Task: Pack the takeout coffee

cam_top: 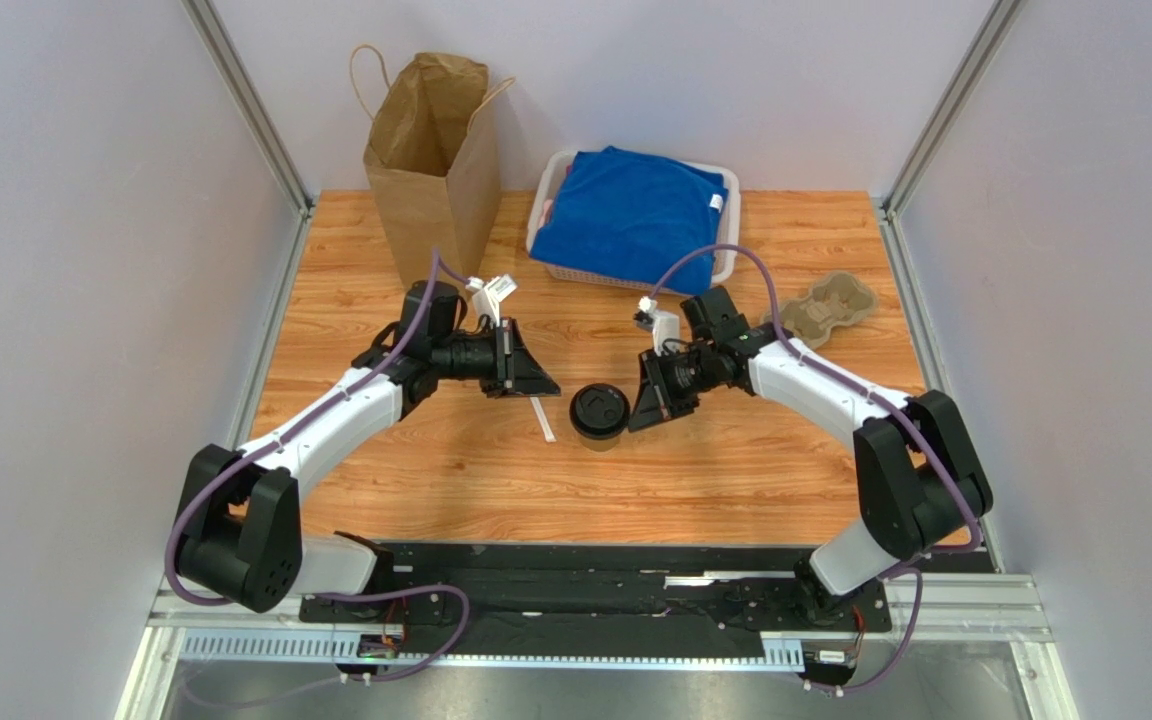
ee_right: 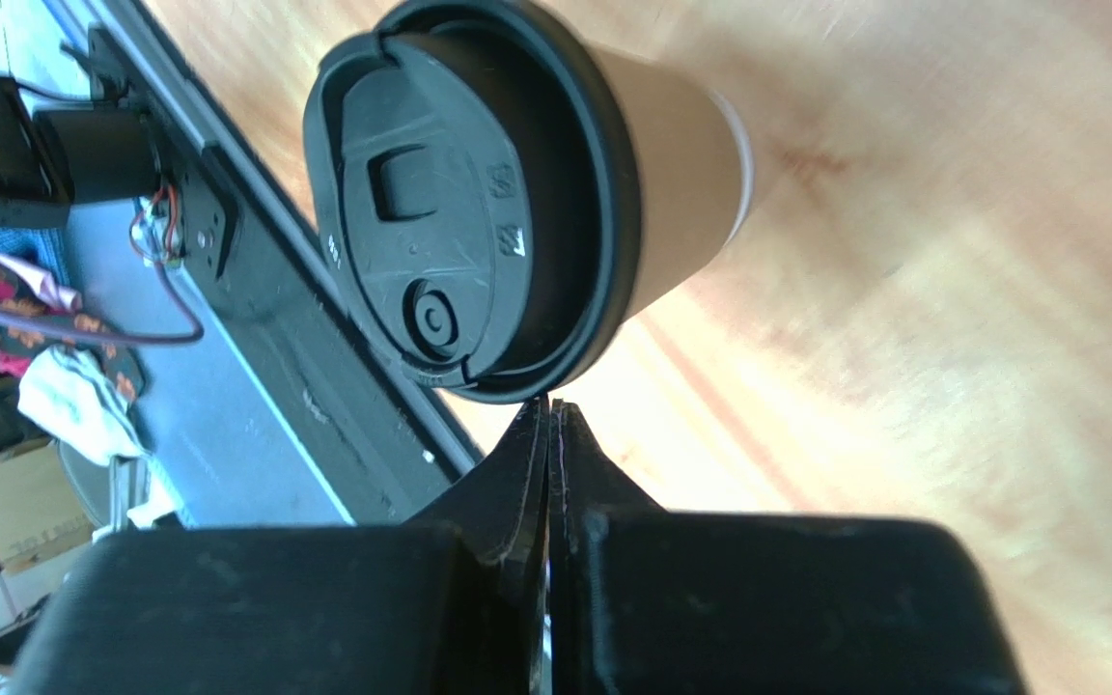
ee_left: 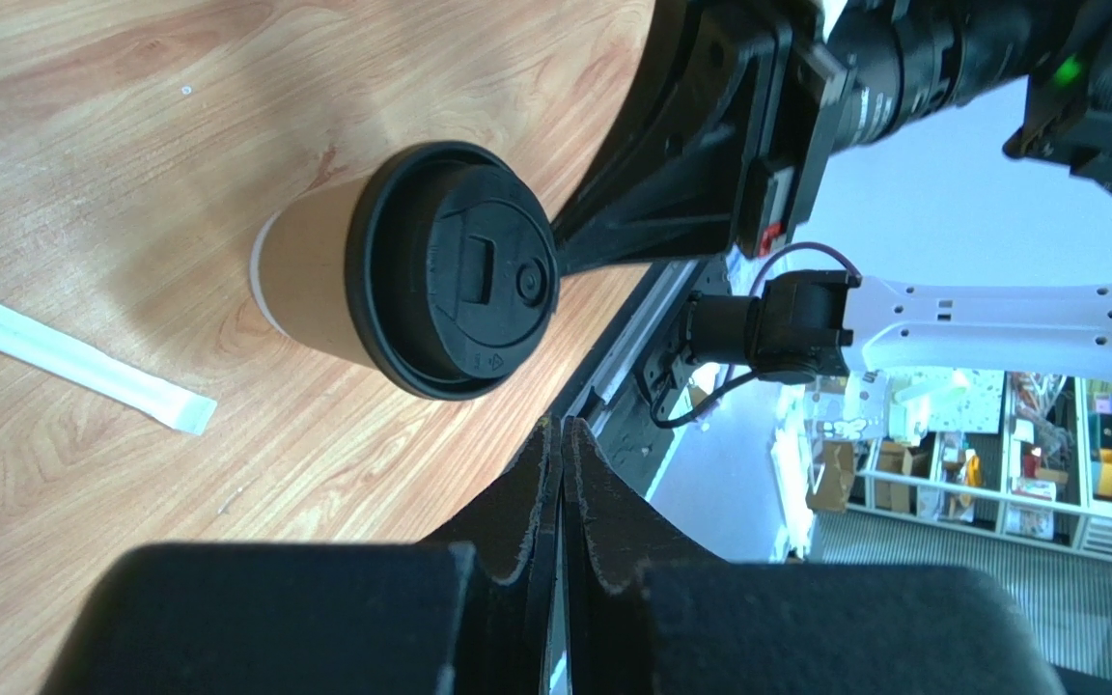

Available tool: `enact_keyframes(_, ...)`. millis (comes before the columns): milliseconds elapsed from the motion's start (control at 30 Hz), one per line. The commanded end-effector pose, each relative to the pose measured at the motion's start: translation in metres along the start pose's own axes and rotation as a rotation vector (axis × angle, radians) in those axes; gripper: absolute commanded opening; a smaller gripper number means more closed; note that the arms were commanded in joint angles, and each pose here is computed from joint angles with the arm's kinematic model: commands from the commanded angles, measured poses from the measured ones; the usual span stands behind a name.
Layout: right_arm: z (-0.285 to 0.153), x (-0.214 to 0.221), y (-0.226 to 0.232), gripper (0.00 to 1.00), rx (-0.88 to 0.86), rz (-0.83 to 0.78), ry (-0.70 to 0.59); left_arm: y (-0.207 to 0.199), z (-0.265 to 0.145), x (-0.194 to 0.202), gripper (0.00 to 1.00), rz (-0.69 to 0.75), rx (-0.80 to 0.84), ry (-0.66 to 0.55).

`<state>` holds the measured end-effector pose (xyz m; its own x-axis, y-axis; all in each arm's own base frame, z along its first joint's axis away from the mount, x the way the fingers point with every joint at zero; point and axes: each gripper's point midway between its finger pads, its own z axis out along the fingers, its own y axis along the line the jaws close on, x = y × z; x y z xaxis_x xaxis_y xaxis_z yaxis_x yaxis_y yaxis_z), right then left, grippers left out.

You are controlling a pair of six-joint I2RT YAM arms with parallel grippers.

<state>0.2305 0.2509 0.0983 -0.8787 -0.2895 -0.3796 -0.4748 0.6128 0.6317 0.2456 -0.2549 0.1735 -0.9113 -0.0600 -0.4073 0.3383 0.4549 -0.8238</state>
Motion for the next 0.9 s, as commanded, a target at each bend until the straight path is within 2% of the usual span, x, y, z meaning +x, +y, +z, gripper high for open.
enact_keyframes(0,-0.005,-0.034,-0.003,0.0,0.005,-0.074,-0.057,0.003,0.002,-0.005,0.07,0.021,0.001,-0.007)
enact_keyframes(267,0.005,-0.064,-0.009,0.01,-0.003,-0.093,-0.081,0.005,0.006,-0.009,0.06,0.022,0.002,-0.006)
enact_keyframes(567,-0.025,-0.091,-0.023,0.01,0.053,-0.09,-0.136,0.005,0.015,-0.025,0.05,0.034,0.017,-0.017)
enact_keyframes(667,-0.036,-0.099,-0.004,0.02,0.0,-0.087,-0.173,0.002,0.022,-0.032,0.04,0.021,0.043,-0.029)
enact_keyframes(867,-0.032,-0.103,0.051,0.04,-0.185,0.041,-0.186,0.006,0.037,-0.028,0.02,-0.001,0.049,0.006)
